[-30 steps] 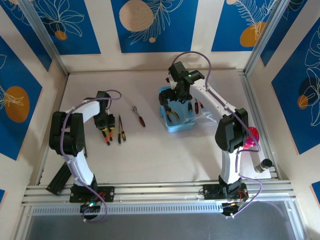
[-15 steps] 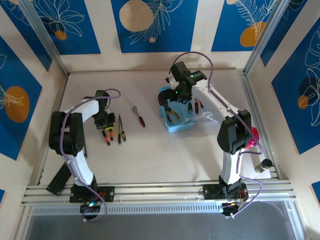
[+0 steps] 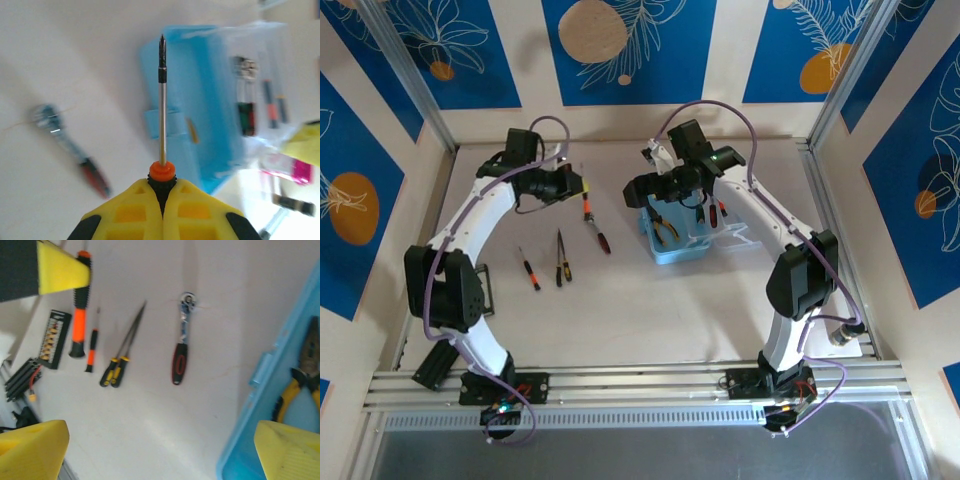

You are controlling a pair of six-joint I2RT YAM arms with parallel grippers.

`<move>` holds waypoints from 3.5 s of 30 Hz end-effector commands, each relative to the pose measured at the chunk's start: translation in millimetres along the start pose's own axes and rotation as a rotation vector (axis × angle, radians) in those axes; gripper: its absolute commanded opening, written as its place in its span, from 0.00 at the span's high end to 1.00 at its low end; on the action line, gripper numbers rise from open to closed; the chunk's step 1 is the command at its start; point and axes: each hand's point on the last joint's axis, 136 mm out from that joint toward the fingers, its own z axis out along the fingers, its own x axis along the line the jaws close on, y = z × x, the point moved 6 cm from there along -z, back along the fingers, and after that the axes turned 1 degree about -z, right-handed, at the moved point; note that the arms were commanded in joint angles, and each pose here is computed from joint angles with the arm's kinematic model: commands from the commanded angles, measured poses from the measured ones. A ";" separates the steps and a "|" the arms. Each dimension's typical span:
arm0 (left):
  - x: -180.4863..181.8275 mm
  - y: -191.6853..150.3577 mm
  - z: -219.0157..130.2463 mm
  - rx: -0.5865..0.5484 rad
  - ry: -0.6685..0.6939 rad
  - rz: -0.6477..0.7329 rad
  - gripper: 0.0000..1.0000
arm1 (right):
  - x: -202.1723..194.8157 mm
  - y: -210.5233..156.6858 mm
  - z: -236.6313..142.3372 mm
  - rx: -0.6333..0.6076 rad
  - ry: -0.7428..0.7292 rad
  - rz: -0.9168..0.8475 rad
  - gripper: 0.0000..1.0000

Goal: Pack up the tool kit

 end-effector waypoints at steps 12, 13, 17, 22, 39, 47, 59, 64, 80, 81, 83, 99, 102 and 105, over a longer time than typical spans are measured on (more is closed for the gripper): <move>-64.1 0.3 16.8 0.028 -0.289 0.002 1.00 | 43.0 9.0 10.5 -0.041 0.198 -0.067 0.31; -65.3 0.0 17.4 0.029 -0.293 0.004 1.00 | 43.8 8.9 13.0 -0.038 0.199 -0.068 0.33; -69.7 -0.5 17.7 0.029 -0.318 0.013 1.00 | 45.5 10.4 20.3 -0.035 0.205 -0.064 0.40; -69.5 -2.2 23.3 0.034 -0.380 -0.004 1.00 | 46.7 12.8 28.7 -0.017 0.202 -0.055 0.55; -4.9 -1.8 7.6 0.022 -0.026 -0.017 0.39 | 0.9 -1.4 -11.1 0.003 0.013 -0.026 1.00; 53.5 -5.6 -24.7 0.018 0.346 -0.007 0.00 | -80.0 -34.4 -59.4 0.116 -0.374 0.007 1.00; 102.4 -31.2 -33.0 0.107 0.603 -0.017 0.00 | -171.4 -54.4 -97.9 0.275 -0.756 0.072 1.00; 106.3 -36.1 -28.5 0.119 0.595 -0.029 0.00 | -179.0 -56.0 -84.7 0.303 -0.741 0.061 1.00; 107.6 -38.0 -24.0 0.122 0.574 -0.028 0.00 | -184.7 -52.2 -75.3 0.303 -0.730 0.066 0.74; 108.5 -38.4 -24.4 0.122 0.578 -0.027 0.00 | -184.0 -51.8 -75.8 0.303 -0.730 0.064 0.74; 109.2 -39.3 -24.9 0.124 0.586 -0.024 0.00 | -182.1 -50.0 -78.0 0.298 -0.731 0.062 0.73; 124.0 -77.6 4.5 0.254 0.630 -0.040 0.09 | -111.7 -30.7 -76.7 0.195 -0.613 -0.029 0.01; 129.6 -89.6 8.1 0.289 0.652 -0.057 0.29 | -106.1 -33.1 -67.6 0.206 -0.591 -0.034 0.01; 132.2 -101.5 11.2 0.309 0.640 -0.070 0.39 | -106.2 -35.9 -61.7 0.214 -0.575 -0.028 0.01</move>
